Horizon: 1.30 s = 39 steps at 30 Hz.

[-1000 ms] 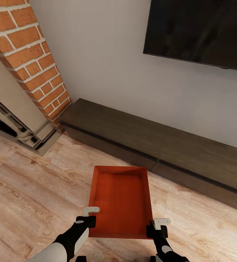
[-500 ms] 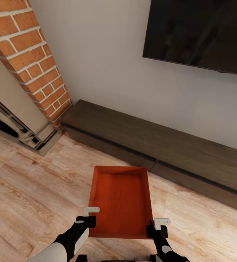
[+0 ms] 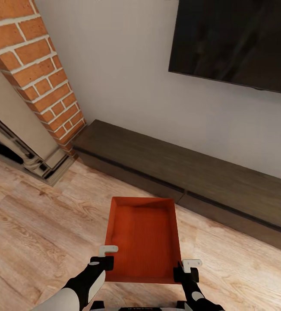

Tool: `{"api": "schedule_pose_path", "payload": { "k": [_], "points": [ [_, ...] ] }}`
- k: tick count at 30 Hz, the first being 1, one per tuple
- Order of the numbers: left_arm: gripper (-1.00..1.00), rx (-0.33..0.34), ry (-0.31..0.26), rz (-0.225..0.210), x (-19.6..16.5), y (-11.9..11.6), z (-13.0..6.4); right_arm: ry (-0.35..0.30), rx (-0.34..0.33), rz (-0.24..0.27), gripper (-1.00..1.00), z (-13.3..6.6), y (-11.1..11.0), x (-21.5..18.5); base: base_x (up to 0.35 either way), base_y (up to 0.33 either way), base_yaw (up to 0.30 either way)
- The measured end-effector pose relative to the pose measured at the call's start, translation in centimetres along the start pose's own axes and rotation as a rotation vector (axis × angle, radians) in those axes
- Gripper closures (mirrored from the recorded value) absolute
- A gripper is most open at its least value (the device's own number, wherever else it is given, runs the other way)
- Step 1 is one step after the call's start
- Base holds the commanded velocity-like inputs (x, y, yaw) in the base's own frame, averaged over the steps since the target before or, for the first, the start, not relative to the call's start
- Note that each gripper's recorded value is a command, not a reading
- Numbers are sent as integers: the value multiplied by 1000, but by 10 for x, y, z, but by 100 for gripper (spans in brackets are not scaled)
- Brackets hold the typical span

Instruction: Move the two storage containers from the living room to the garage. In the garage, place one container on the floor and stack the other container on top of it (either order is fine).

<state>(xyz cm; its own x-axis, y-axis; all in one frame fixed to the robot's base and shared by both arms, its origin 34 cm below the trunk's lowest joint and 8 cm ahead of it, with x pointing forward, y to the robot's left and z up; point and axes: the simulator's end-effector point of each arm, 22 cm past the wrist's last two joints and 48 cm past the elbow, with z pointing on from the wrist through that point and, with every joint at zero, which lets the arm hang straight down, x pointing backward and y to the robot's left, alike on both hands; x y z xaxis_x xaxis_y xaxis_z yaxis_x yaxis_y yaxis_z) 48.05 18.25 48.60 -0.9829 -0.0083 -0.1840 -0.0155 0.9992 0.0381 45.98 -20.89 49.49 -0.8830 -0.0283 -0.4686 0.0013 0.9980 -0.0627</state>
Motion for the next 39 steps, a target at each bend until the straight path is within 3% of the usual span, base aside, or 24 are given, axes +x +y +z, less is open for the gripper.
{"api": "schedule_pose_path", "payload": {
  "k": [8, 39],
  "points": [
    [100, 0, 0, 0, 0, 0, -10, 0, 0, -1, 100, -9, -1, -3, 0, 0, 0],
    [100, -1, -13, 6, -6, 0, -13, -11, 8, 6, 100, -12, -1, -7, 0, 0, -19]
  ]
}}
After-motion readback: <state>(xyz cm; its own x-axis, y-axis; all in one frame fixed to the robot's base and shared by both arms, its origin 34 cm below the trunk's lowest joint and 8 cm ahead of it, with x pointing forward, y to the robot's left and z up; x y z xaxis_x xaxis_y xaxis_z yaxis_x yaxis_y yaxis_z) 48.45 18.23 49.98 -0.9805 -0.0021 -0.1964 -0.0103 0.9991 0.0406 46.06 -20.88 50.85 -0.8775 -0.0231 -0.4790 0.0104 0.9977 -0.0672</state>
